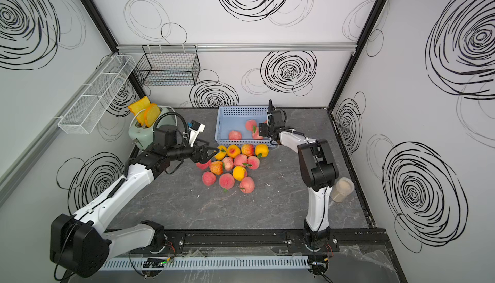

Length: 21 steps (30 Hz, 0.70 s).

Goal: Put the peaches into the basket
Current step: Place the peach in the basket.

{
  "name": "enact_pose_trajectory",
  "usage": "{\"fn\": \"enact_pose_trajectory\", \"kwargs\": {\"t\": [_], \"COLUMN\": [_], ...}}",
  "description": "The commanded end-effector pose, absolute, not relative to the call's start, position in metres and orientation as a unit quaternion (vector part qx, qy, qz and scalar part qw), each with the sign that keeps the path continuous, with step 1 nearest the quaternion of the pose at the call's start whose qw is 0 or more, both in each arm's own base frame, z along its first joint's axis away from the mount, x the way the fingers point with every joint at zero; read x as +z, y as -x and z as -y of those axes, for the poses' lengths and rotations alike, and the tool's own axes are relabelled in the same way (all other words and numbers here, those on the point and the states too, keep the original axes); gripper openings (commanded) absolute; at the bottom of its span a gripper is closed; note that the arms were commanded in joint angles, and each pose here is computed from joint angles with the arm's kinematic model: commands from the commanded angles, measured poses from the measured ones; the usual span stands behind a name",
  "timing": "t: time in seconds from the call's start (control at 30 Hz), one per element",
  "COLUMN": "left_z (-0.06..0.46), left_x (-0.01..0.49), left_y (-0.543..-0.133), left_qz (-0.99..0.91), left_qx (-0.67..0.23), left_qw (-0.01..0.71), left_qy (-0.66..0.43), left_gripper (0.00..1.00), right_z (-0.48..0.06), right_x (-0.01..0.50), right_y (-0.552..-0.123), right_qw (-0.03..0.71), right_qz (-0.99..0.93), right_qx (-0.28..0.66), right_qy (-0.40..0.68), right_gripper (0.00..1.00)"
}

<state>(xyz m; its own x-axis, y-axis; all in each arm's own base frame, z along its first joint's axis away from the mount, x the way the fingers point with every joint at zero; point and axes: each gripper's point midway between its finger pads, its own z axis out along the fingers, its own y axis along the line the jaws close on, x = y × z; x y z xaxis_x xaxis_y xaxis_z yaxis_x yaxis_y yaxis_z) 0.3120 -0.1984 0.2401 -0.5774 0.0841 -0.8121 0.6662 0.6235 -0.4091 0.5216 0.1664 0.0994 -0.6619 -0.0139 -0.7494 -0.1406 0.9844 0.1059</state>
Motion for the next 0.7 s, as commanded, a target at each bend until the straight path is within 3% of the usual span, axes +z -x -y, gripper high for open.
{"fn": "enact_pose_trajectory", "kwargs": {"t": [0.0,0.27,0.37,0.67], "left_z": [0.199,0.198,0.192,0.177], "left_x": [0.247,0.247,0.245,0.234], "left_y": [-0.317,-0.318,-0.324,-0.338], "left_qz": [-0.798,-0.798,-0.806,-0.827], "left_qx": [-0.371,-0.369,-0.350,-0.311], "left_qw": [0.413,0.414,0.423,0.431], "left_qy": [-0.236,-0.236,-0.221,-0.184], "left_gripper": [0.91,0.91,0.86,0.84], "right_z": [-0.168,-0.172,-0.172,-0.163], "right_x": [0.114,0.146,0.160,0.189], "right_y": [-0.523,-0.520,-0.511,-0.426], "right_qw": [0.427,0.453,0.465,0.522], "right_qz": [-0.900,-0.887,-0.880,-0.837], "right_qx": [0.072,0.074,0.084,0.151], "right_qy": [0.042,0.043,0.045,0.058], "right_gripper": [0.89,0.91,0.90,0.90]}}
